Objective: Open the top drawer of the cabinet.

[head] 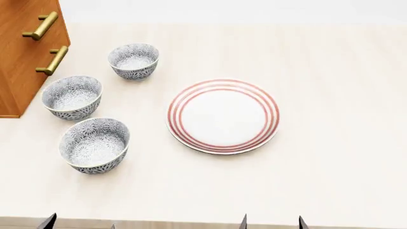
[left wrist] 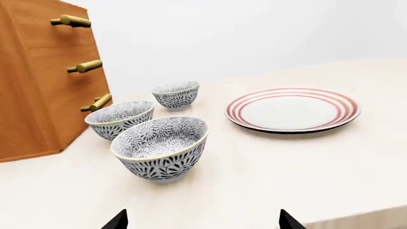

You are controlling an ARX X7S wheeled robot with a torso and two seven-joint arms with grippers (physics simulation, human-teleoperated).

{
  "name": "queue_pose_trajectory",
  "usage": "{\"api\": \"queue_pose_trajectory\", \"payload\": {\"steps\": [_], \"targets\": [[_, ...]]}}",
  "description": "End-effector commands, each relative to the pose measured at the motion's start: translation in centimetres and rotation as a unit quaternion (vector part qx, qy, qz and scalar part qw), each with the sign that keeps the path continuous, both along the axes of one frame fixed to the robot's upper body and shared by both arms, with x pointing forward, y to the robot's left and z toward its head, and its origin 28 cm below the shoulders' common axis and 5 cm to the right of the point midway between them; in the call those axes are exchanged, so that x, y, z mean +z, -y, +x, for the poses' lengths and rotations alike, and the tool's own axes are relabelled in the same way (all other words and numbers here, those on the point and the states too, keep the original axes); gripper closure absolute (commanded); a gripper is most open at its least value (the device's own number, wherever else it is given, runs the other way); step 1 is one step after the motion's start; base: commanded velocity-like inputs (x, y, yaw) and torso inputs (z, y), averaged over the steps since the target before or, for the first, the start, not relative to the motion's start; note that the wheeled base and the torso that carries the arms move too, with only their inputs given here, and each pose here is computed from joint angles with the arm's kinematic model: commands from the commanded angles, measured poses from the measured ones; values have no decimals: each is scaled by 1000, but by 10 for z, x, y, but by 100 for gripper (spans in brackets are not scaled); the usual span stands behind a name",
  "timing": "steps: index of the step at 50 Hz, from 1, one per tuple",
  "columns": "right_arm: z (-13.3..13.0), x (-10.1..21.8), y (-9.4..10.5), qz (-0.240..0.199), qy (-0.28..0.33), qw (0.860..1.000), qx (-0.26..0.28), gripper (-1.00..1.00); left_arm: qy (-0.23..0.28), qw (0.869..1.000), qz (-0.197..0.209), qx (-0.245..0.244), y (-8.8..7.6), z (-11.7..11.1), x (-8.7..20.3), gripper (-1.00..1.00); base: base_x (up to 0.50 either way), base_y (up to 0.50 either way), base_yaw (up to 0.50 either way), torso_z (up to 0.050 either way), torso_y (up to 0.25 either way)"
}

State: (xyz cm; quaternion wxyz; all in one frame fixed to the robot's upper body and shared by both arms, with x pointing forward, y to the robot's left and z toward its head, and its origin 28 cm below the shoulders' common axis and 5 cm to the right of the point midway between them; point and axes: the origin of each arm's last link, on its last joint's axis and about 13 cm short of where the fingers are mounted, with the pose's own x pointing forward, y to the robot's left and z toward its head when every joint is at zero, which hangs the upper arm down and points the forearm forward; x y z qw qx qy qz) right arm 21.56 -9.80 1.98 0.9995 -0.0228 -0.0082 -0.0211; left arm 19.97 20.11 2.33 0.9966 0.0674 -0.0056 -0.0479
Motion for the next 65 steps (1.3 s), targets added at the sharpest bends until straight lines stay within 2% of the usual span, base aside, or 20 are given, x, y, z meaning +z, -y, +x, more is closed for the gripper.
{"api": "queue_pose_trajectory", "payload": {"steps": [1,5,6,26,28,32,38,44,50,65], "targets": [[-4,21,-1,11,28,1000,8,-100,46,999,5,24,-2,-3,17,-100,0,0,0,0,0],[-7,40,-1,3,54,998,11,-100,59,998,2,29,-4,-4,31,-100,0,0,0,0,0],[-7,41,-1,4,56,998,13,-100,73,997,18,33,-5,-5,35,-100,0,0,0,0,0],[-22,101,-1,-12,142,990,17,-100,156,986,2,56,-10,-26,104,-100,0,0,0,0,0],[-24,105,-1,-9,171,985,17,-100,158,986,2,60,-11,-28,106,-100,0,0,0,0,0],[-25,111,-1,-24,167,986,8,-100,169,984,-2,62,-13,-30,119,-100,0,0,0,0,0],[-26,115,-1,-22,174,985,7,-100,173,983,-17,56,-14,-33,127,-100,0,0,0,0,0],[-26,116,-1,-22,180,983,9,-100,178,982,-15,56,-13,-35,130,-100,1,0,0,0,0],[-29,117,-1,-23,199,980,12,-100,180,982,-16,55,-13,-36,131,-100,477,0,0,0,0],[-29,118,-1,-22,199,980,11,-100,184,982,-19,46,-11,-39,134,-100,500,0,0,0,0]]}}
